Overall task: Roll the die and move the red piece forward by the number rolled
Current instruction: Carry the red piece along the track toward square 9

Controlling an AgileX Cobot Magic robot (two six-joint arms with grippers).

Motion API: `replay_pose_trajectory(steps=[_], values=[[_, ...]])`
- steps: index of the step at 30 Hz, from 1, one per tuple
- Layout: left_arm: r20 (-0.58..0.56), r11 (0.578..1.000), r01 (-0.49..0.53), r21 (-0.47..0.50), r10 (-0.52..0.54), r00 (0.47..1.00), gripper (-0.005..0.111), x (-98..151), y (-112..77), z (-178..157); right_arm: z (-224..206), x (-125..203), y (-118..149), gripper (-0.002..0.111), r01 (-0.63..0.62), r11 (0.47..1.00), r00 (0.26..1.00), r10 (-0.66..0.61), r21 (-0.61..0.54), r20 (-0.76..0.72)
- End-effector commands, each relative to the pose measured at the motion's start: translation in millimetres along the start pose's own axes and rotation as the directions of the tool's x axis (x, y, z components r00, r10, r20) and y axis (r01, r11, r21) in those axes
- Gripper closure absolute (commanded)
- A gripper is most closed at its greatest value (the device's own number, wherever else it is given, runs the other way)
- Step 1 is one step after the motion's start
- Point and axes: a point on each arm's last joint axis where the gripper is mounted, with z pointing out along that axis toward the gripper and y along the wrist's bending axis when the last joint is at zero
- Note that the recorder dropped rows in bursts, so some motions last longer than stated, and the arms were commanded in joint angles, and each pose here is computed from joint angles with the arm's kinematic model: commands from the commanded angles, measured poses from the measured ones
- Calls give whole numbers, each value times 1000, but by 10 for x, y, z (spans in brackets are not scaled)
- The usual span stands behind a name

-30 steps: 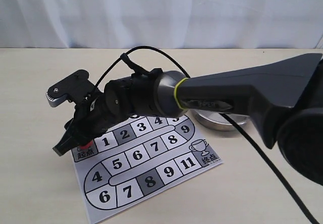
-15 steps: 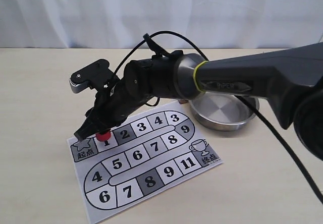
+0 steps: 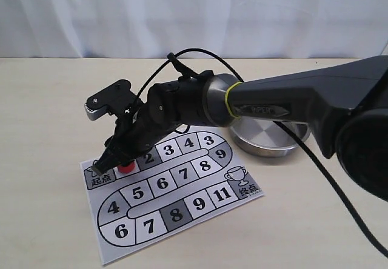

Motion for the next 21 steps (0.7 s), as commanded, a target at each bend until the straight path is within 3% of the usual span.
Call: replay_pose_trajectory(steps=[1, 10, 21], values=[[6, 1000, 6, 3, -6, 1000, 107, 5, -2, 1, -283, -169, -68, 104, 37, 999, 997, -39, 35, 66], [6, 1000, 8, 3, -8, 1000, 107, 4, -2, 1, -373, -111, -386, 104, -56, 996, 998, 53, 65, 41], [6, 1000, 8, 3, -8, 1000, 107, 4, -2, 1, 41, 260, -367, 104, -96, 994, 991, 99, 45, -90]])
